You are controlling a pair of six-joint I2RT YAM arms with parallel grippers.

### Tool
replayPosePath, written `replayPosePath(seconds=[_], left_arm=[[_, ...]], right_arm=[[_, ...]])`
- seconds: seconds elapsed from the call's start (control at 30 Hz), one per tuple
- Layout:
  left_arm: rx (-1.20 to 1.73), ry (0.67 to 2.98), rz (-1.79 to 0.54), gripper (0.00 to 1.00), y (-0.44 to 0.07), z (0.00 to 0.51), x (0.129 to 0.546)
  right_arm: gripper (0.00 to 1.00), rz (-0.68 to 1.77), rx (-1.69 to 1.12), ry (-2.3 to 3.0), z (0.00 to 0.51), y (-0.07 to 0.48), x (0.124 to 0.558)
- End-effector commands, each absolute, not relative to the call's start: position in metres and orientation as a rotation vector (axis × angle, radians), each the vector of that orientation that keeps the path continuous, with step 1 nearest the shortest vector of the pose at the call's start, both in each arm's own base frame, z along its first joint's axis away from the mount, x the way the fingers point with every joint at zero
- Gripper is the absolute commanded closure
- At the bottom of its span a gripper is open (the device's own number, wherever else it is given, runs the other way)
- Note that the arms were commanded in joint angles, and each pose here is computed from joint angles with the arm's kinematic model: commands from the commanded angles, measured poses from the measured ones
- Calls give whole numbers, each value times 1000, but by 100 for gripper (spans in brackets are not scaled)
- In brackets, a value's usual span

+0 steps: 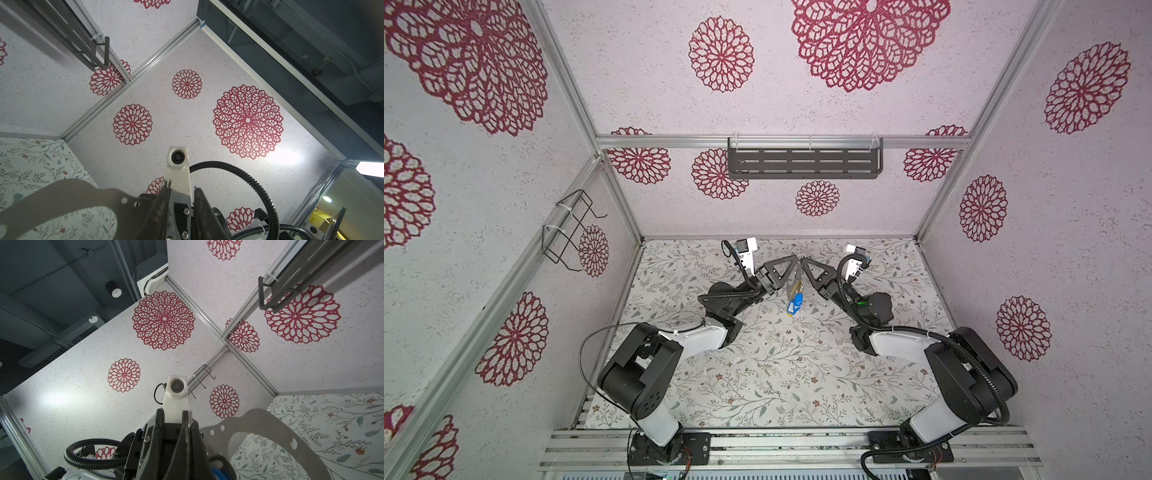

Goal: Remove the keys from the keyring

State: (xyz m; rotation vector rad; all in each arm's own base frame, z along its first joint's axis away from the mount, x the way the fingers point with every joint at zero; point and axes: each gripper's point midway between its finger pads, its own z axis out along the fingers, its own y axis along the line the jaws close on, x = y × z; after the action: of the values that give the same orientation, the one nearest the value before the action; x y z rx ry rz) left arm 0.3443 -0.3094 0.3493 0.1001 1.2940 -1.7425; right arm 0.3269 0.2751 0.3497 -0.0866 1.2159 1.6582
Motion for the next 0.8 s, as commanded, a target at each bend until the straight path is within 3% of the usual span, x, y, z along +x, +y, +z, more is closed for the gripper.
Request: replayPosePath(seconds=[0.0, 0.53, 0.77], left_arm=[[113, 1292, -1711, 70, -307, 354, 343], [113, 1296, -1696, 72, -307, 351, 344], [120, 1285, -1719, 83, -310, 352, 346]], right_arm=[[100, 1667, -169, 1001, 398, 259, 300], [100, 1679, -175, 991, 401, 259, 299], [100, 1692, -182, 994, 402, 264, 299]])
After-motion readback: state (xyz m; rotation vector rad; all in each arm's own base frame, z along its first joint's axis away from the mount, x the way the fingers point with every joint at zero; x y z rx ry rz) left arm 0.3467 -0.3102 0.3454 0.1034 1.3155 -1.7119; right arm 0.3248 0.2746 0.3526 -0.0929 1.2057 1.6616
